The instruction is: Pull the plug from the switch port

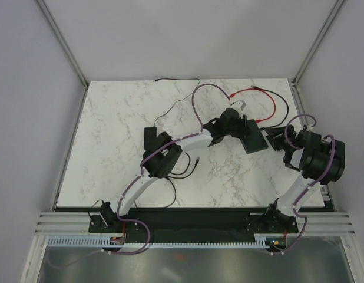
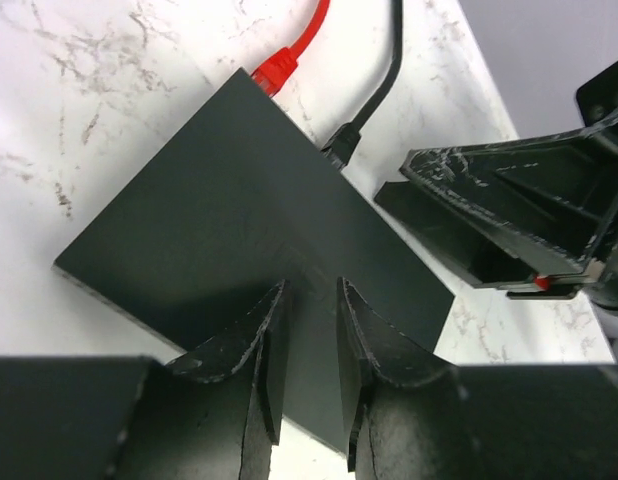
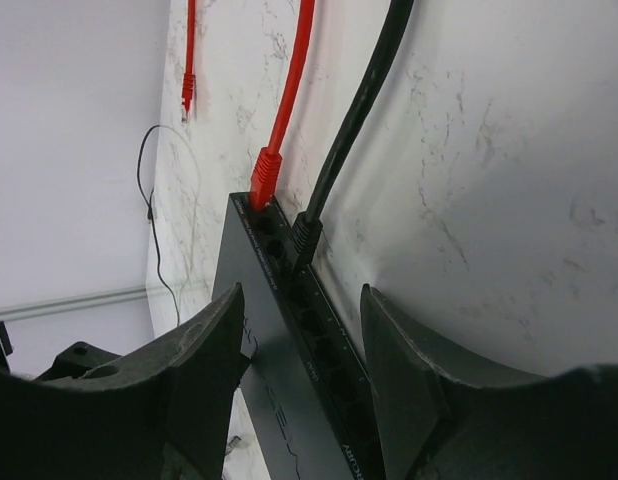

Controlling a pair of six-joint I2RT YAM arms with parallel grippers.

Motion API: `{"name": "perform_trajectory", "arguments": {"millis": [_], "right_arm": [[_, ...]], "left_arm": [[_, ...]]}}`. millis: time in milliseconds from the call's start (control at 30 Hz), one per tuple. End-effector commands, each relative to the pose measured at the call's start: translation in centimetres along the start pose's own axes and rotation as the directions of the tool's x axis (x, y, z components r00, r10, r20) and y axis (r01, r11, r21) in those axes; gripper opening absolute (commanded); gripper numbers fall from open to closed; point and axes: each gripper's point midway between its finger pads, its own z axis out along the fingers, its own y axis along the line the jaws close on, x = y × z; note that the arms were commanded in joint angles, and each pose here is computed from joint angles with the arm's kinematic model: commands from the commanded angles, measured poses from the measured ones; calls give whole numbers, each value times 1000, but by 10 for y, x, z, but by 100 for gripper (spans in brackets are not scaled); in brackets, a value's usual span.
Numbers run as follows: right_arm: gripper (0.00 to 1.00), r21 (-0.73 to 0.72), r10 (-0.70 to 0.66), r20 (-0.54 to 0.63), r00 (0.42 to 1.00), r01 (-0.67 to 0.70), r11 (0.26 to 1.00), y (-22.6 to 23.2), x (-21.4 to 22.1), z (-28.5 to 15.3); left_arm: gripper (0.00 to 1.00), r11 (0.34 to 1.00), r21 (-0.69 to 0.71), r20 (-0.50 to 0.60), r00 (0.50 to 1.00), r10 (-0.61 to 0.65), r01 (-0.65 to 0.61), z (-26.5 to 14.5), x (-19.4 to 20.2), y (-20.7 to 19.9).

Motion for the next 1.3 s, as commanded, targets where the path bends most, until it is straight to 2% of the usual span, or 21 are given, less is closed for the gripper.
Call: {"name": "perform_trajectory", "arguments": {"millis": [0,167,967,1267], "right_arm": [[58,-36,-29,-5,1000,29,999,7,-3,6],[56,-43,-63,-27,998,62,997,12,6,15],[42,32,-36,-46,998,37,999,-5,8,31],[41,54,-53,-53,997,56,997,-2,12,33]], "left_arm": [[33,999,-17,-3,999,-46,46,3,1,0],[33,999,-29,-3,999,-46,46,3,1,3],[29,999,-39,-17,999,-32,31,2,5,5],[29,999,-36,-21,999,-28,27,0,5,4]]}}
